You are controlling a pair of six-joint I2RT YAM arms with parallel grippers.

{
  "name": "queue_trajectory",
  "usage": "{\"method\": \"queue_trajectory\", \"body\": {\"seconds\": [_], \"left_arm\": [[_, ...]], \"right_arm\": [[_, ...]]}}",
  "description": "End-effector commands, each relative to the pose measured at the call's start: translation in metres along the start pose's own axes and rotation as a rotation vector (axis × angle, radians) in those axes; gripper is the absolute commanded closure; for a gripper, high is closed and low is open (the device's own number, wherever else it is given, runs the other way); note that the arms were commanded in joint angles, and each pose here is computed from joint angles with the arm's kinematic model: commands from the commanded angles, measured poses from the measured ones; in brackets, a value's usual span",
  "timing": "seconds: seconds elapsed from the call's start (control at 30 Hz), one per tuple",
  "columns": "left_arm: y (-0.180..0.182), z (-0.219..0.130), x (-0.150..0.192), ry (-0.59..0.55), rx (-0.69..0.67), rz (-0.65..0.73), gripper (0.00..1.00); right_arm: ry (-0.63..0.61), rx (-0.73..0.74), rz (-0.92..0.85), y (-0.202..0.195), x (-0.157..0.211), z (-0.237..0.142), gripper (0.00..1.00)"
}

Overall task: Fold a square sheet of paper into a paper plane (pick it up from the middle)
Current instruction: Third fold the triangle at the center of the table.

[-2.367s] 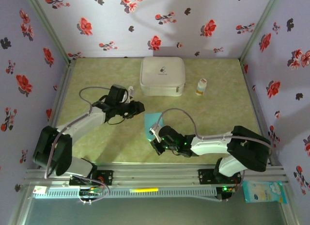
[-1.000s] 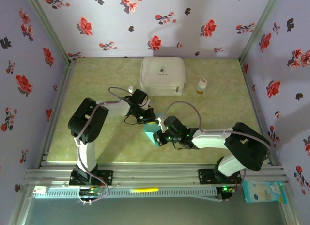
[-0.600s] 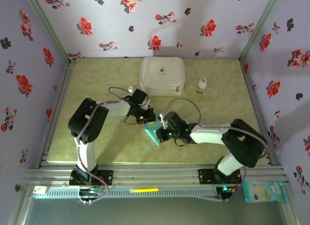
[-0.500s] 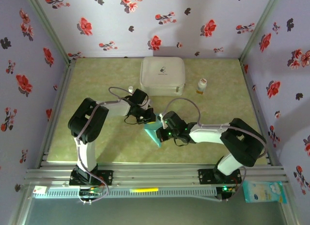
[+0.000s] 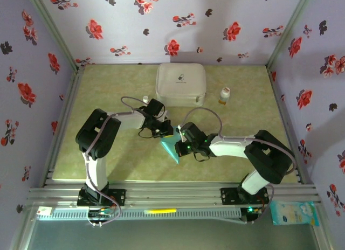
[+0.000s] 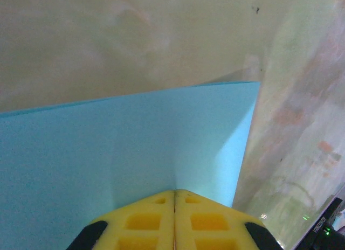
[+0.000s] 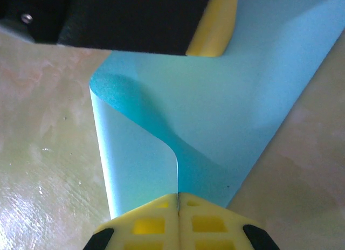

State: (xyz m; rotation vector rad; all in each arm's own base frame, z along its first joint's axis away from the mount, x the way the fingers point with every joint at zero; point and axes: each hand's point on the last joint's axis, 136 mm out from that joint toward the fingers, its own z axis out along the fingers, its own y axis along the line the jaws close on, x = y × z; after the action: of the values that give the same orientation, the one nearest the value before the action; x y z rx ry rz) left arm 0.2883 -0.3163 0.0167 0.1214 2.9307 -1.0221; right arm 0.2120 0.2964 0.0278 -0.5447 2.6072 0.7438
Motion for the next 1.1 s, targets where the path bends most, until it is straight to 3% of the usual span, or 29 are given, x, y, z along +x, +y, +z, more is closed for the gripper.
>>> {"method": "queue_trajectory", "body": {"seconds": [0.0,1.07], "left_arm": [[0.0183,0.0062,0.0111,0.035,-0.074,-0.016,0.93],[0.0175,0.0052,0.0108,0.034,-0.073,-0.015,0.93]], "right_arm": [[0.001,0.031,0.02,-0.0044,-0.0063,0.0014,1.0],[0.012,0.066,0.02,-0.0095,-0.0089,0.0011,1.0]]}}
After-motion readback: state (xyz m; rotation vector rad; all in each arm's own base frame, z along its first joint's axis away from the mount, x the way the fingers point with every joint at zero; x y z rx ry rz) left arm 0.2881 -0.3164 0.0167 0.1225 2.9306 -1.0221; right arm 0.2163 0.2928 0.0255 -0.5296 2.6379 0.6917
